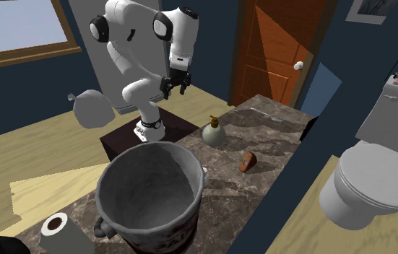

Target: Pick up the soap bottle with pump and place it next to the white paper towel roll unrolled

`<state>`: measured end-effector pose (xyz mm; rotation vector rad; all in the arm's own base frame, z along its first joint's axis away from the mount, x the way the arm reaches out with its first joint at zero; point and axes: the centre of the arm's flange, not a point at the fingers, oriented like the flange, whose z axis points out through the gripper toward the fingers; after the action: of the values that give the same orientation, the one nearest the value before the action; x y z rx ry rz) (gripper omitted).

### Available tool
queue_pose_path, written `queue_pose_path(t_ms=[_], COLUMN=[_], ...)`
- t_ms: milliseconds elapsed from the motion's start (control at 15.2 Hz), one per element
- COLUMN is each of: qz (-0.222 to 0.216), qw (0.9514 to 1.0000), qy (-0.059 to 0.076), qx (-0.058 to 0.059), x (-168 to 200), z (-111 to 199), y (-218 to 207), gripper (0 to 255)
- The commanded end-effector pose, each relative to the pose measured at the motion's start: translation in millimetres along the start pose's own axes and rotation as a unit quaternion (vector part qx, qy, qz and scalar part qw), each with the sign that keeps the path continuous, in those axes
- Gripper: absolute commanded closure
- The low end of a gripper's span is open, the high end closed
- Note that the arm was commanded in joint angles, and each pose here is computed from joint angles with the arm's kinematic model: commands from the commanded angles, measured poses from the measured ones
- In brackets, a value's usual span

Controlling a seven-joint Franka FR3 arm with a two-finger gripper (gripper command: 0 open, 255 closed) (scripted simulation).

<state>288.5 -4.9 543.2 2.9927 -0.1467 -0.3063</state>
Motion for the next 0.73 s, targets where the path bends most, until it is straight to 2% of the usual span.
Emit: queue_pose_path(t_ms=[0, 660], qz=[0.000, 0.014], qw=[1.0000, 0.9978], qy=[0.000, 0.054], qx=[0.000, 0.037], x=[0, 68], z=[0, 49], y=[0, -78], gripper=[0, 0])
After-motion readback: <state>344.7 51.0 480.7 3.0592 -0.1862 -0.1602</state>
